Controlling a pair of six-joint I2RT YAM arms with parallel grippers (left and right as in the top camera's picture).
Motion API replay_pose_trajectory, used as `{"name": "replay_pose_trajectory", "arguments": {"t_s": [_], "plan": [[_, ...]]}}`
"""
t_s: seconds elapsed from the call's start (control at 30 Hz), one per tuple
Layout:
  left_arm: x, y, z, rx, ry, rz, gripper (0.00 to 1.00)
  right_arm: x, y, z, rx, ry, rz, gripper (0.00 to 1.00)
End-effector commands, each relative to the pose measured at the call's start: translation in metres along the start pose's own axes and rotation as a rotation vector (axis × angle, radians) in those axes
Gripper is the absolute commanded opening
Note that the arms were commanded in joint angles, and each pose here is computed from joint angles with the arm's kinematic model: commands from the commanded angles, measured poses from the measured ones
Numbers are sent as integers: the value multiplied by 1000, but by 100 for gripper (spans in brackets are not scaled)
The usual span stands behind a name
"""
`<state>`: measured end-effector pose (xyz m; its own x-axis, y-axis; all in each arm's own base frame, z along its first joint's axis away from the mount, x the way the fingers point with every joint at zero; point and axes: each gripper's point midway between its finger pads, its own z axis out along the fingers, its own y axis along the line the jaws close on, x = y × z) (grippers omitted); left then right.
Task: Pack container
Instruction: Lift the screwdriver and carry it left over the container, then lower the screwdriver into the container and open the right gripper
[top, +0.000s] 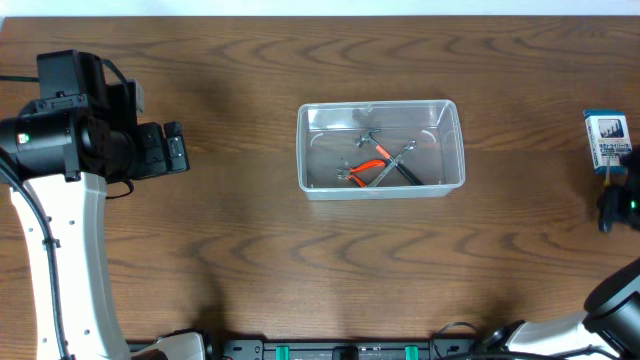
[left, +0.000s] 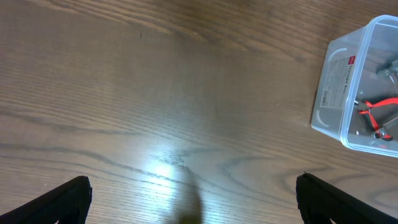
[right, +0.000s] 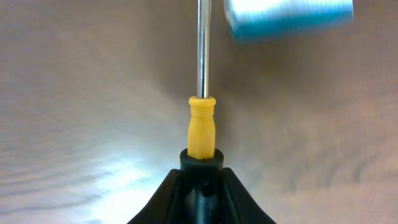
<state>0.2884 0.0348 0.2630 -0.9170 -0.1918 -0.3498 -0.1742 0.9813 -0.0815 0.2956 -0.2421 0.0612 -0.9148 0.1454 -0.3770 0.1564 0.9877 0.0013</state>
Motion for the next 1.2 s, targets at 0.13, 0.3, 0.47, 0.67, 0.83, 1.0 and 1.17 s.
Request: {"name": "replay_pose_trajectory", "arguments": {"t_s": [0.13,0.3,0.47,0.67,0.83,1.0,1.17], "plan": [[-3,2,-3,-9,-12,-8,98,-79,79,-31,-82,-131,-216,9],[-3,2,-3,-9,-12,-8,98,-123,152,-47,-134,-212,-406,9],[-3,2,-3,-9,-11,-9,98,-149,233,-62,-199,-296,-585,9],[-3,2,-3,-9,-11,-8,98,-140,304,-64,-219,-310,-808,10],[-3,2,-3,-9,-11,-8,98,-126,348,-68,-238,-318,-966,10],[-3,2,-3,-9,-11,-8,98,-114,370,-68,-269,-310,-1013,10],[-3,2,-3,-9,-12,-8,98,-93,373,-54,-285,-261,-1067,15]]}}
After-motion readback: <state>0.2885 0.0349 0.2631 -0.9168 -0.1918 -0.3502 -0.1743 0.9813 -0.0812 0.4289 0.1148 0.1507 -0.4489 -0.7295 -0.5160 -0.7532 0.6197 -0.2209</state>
